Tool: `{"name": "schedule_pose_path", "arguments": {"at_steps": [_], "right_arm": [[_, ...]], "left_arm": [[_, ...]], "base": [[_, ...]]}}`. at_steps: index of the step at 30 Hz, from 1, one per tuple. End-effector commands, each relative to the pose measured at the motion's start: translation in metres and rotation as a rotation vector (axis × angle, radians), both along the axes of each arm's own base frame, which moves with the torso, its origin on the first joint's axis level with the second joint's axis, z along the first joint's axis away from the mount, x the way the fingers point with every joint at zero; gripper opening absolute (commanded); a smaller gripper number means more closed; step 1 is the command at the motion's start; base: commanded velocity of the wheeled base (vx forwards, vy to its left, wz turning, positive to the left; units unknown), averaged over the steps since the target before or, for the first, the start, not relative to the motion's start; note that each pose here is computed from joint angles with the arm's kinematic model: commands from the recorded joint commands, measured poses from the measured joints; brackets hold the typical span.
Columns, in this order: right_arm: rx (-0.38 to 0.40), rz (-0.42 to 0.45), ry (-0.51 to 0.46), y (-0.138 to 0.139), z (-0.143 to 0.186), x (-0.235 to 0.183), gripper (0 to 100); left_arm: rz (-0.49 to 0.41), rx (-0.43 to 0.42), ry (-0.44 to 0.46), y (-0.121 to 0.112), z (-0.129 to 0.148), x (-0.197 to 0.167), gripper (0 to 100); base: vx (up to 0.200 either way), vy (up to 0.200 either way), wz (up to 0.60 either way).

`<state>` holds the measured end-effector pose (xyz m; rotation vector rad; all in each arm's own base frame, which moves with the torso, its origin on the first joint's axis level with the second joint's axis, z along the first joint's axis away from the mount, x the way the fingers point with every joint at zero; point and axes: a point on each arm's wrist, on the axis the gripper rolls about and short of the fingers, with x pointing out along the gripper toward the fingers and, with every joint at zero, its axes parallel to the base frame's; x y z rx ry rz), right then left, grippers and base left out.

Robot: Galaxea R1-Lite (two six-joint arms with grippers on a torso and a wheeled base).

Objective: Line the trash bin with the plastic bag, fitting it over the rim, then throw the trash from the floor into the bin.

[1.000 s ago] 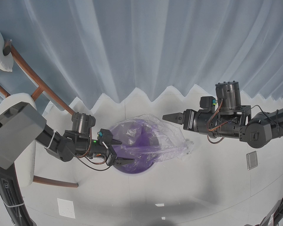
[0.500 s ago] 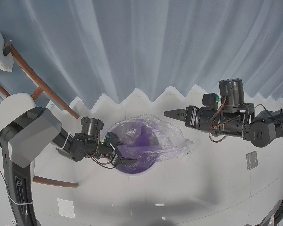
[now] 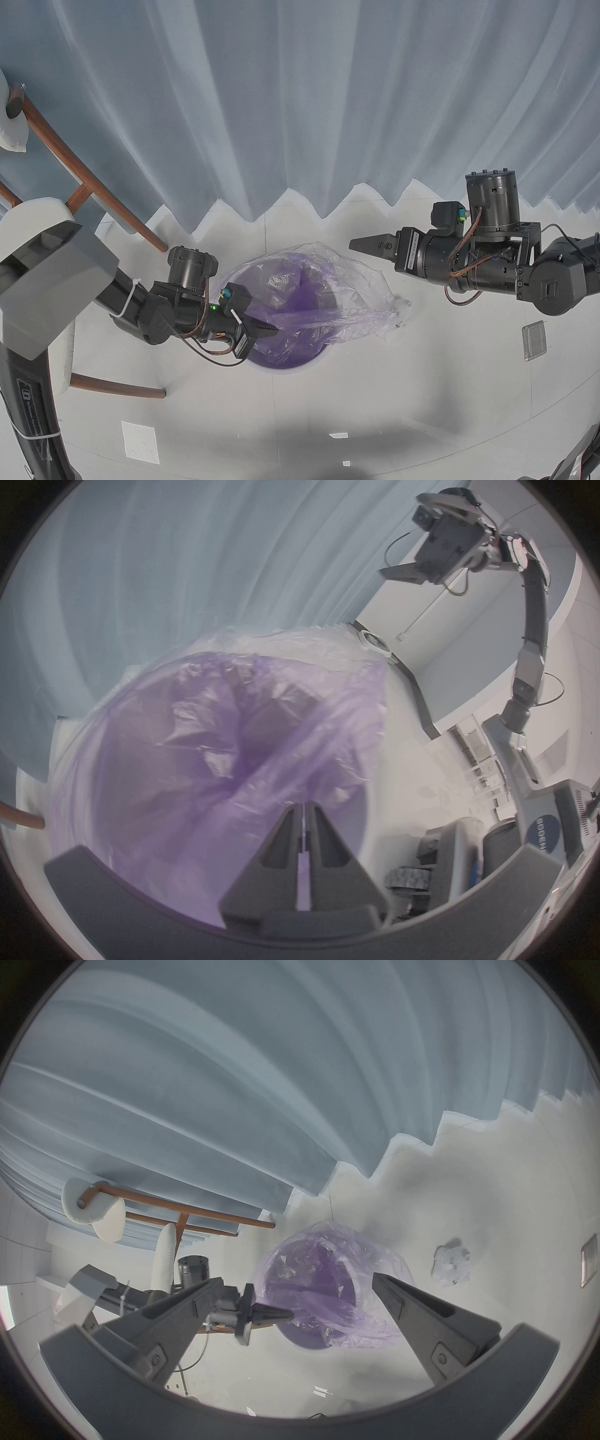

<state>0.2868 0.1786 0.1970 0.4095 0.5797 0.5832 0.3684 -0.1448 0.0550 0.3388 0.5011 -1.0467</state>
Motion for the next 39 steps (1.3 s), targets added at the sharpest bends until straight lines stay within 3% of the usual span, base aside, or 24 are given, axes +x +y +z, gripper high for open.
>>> {"name": "schedule_pose_path", "arguments": {"at_steps": [1, 7, 12, 16, 17, 22, 28, 39], "right_arm": [[-0.018, -0.002, 0.032, -0.003, -0.011, -0.003, 100], [-0.018, -0.001, 0.032, -0.002, -0.011, -0.003, 100], [-0.016, -0.001, 0.029, -0.003, -0.01, -0.004, 100], [-0.015, 0.001, 0.026, -0.002, -0.009, -0.004, 100], [-0.014, 0.001, 0.025, -0.002, -0.009, -0.004, 100], [-0.014, -0.001, 0.025, -0.003, -0.009, -0.004, 100], [-0.012, -0.001, 0.022, -0.003, -0.007, -0.005, 100], [-0.007, -0.002, 0.019, -0.004, -0.005, -0.007, 100]], "left_arm": [[-0.072, 0.013, 0.035, -0.004, 0.03, -0.059, 0], [-0.106, 0.04, 0.083, -0.005, 0.019, -0.083, 0], [-0.076, 0.011, -0.054, -0.008, 0.031, -0.058, 0], [0.005, 0.053, -0.092, -0.006, 0.025, -0.035, 0], [0.012, 0.048, -0.107, -0.007, 0.028, -0.03, 100], [0.051, 0.064, -0.11, -0.008, 0.012, -0.004, 100], [0.027, 0.099, -0.105, -0.011, -0.015, 0.014, 100], [0.041, 0.091, -0.124, -0.015, -0.034, 0.043, 100]], "base": [[0.0, 0.0, 0.0], [0.0, 0.0, 0.0], [0.0, 0.0, 0.0], [0.0, 0.0, 0.0], [0.0, 0.0, 0.0], [0.0, 0.0, 0.0], [0.0, 0.0, 0.0], [0.0, 0.0, 0.0]]}}
